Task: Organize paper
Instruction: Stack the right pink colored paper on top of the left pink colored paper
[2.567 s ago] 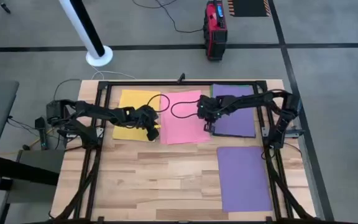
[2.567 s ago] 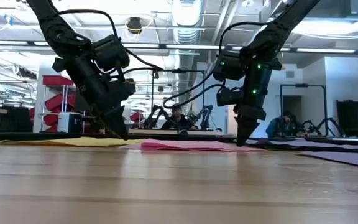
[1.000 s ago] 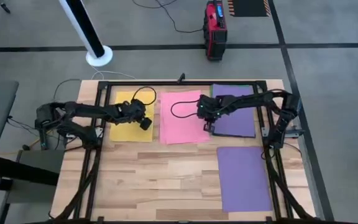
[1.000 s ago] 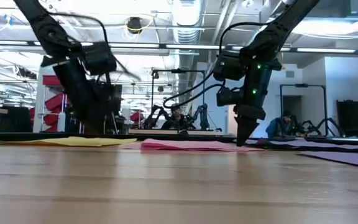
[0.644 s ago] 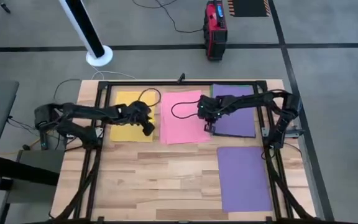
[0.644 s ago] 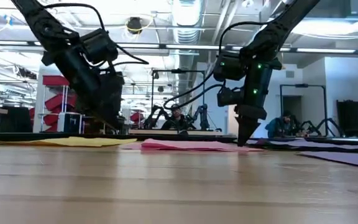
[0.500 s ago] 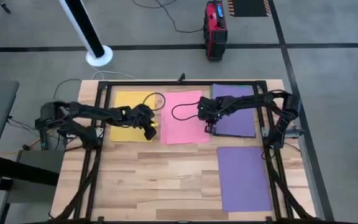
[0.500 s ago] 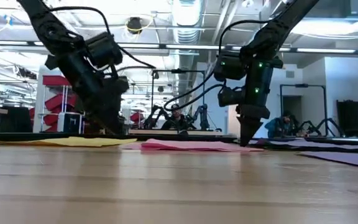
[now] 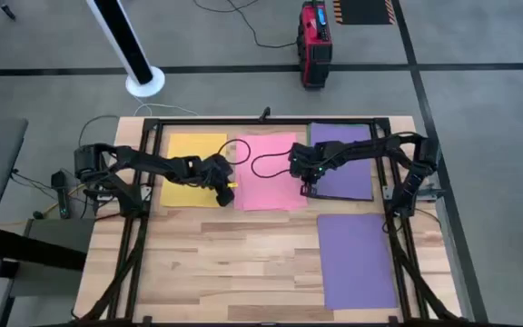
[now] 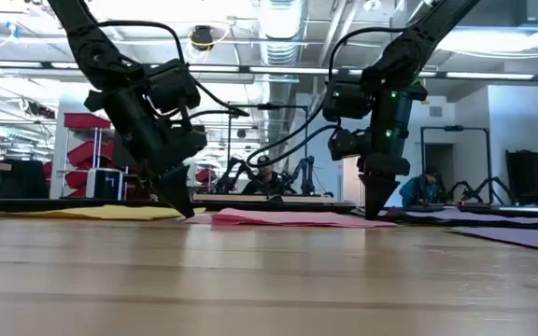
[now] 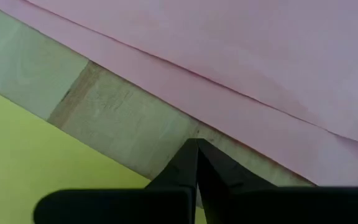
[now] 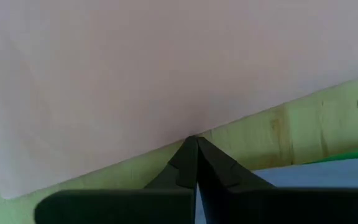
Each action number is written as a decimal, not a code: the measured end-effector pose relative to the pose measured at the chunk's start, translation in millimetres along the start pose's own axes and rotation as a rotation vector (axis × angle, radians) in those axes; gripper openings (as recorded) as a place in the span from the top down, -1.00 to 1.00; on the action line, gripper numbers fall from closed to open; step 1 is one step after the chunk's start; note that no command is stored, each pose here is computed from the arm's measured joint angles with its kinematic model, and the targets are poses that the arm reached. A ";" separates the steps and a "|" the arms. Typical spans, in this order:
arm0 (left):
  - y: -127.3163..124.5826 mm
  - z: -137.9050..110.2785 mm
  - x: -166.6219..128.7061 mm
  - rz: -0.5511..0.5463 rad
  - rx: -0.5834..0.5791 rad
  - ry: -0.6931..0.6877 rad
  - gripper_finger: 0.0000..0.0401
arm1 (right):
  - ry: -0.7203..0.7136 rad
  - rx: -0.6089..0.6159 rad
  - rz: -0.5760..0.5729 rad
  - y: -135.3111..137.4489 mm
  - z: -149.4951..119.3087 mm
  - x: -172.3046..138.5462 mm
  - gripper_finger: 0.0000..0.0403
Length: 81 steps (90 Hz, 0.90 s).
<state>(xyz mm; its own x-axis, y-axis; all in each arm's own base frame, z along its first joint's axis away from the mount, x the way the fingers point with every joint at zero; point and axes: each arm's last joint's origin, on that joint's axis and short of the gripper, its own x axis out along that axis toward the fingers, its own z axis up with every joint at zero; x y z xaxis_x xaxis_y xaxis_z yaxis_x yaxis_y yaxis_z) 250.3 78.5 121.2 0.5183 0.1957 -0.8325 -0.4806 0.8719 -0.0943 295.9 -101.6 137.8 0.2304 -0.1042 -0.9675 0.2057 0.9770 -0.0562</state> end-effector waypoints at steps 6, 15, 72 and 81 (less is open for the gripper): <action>-0.1 0.2 0.0 -0.001 0.000 -0.002 1.00 | -0.010 0.000 0.016 0.5 0.8 0.0 1.00; -0.1 0.3 0.1 -0.002 -0.001 -0.003 1.00 | -0.021 -0.002 0.024 1.0 1.7 0.2 1.00; -0.8 1.9 0.9 -0.015 -0.007 -0.026 1.00 | -0.080 -0.029 0.087 10.8 7.9 0.3 1.00; -0.6 2.1 0.9 -0.003 -0.007 -0.029 1.00 | -0.067 -0.019 0.057 7.2 6.4 -0.8 1.00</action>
<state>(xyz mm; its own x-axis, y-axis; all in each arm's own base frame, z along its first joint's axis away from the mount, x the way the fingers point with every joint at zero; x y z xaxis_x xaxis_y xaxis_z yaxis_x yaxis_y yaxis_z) 252.5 79.0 121.7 0.5402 0.2057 -0.8160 -0.4838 0.8693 -0.1012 303.3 -95.7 139.8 0.3042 -0.0600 -0.9507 0.1723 0.9850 -0.0071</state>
